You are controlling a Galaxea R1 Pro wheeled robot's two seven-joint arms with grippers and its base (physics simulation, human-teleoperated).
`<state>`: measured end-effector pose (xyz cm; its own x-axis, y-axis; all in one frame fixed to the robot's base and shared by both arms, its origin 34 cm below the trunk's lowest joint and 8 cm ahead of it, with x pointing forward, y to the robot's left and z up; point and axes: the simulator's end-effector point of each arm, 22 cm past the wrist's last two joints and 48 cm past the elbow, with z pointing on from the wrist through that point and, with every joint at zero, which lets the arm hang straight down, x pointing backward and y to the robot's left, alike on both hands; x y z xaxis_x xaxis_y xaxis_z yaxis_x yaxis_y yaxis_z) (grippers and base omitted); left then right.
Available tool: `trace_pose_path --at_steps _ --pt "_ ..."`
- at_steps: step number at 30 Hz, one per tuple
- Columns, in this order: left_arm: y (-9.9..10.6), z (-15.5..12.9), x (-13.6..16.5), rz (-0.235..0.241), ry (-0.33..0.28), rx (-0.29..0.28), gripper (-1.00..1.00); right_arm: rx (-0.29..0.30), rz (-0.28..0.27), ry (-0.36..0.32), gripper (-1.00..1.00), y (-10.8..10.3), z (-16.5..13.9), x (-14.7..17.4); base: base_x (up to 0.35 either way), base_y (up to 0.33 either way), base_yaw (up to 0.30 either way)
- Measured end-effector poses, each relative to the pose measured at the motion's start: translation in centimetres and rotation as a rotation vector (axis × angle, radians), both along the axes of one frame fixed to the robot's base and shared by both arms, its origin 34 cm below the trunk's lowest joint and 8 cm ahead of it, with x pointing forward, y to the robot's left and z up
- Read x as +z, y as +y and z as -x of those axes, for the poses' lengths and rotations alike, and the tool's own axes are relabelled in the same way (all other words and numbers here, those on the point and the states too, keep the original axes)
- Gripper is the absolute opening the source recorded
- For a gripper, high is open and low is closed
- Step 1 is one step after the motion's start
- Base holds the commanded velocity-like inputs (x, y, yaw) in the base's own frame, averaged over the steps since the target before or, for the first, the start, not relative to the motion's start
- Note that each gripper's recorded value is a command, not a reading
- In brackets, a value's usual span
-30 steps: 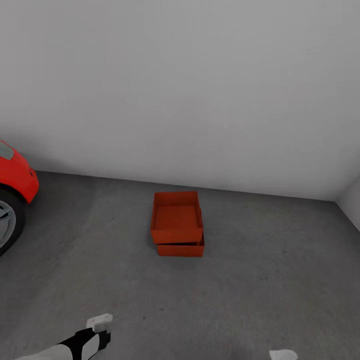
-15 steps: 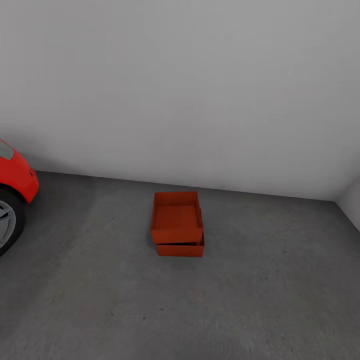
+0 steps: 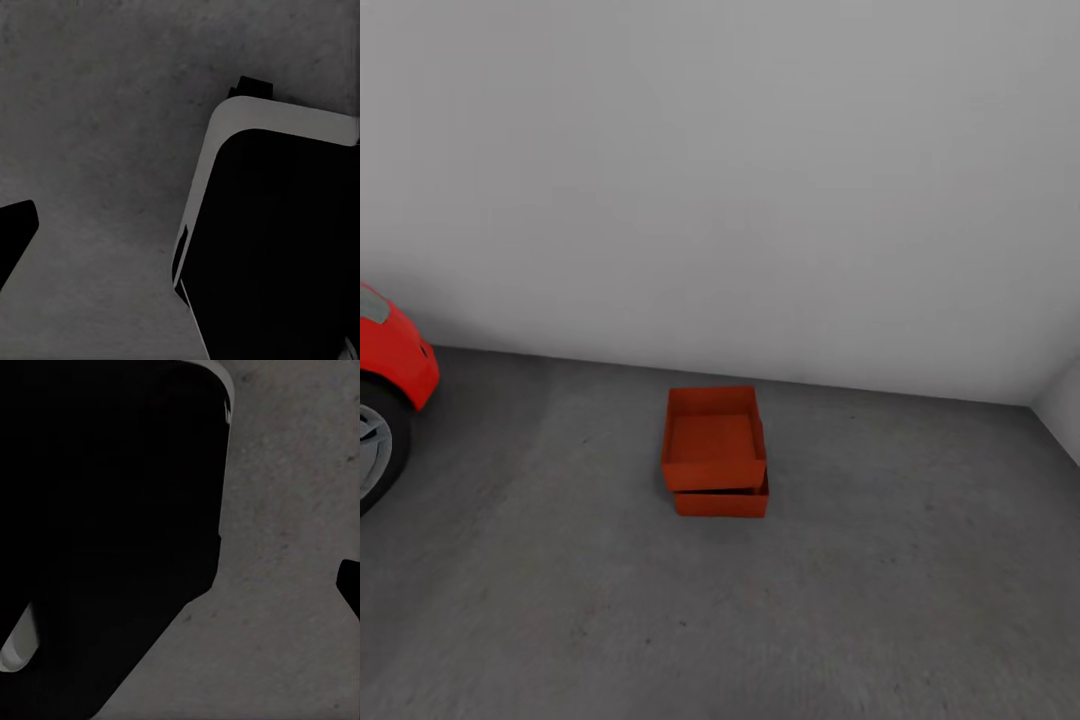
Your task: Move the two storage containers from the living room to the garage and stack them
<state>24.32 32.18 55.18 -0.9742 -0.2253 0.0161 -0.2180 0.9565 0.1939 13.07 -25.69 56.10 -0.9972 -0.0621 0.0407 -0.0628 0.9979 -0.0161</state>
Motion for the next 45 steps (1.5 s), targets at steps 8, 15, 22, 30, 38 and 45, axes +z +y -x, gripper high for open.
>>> trace_pose_path --at_steps 8,15,22,30,38,45 --pt "0.4 -1.2 0.2 -0.010 -0.048 0.005 1.00 0.001 -0.003 -0.012 1.00 0.2 -0.4 0.0 0.000 0.000 0.000" --pt "0.2 -1.6 0.3 -0.009 -0.058 0.007 1.00 0.002 -0.004 -0.025 1.00 0.2 -0.9 0.0 0.000 0.000 0.000" --pt "0.1 -1.6 0.4 -0.007 -0.065 0.008 1.00 0.001 -0.004 -0.038 1.00 0.2 -1.4 0.0 0.000 0.000 0.000" --pt "0.4 -1.2 0.6 -0.011 -0.068 0.000 1.00 0.001 -0.003 -0.051 1.00 0.2 -1.9 0.1 0.000 0.000 0.000" --pt "0.4 -1.7 0.8 -0.011 -0.082 0.002 1.00 0.001 -0.004 -0.064 1.00 0.2 -2.4 0.1 0.000 0.000 0.000" --pt "0.5 -2.1 0.9 -0.012 -0.093 -0.002 1.00 0.001 -0.003 -0.075 1.00 0.1 -2.9 0.1 0.000 0.000 0.000"
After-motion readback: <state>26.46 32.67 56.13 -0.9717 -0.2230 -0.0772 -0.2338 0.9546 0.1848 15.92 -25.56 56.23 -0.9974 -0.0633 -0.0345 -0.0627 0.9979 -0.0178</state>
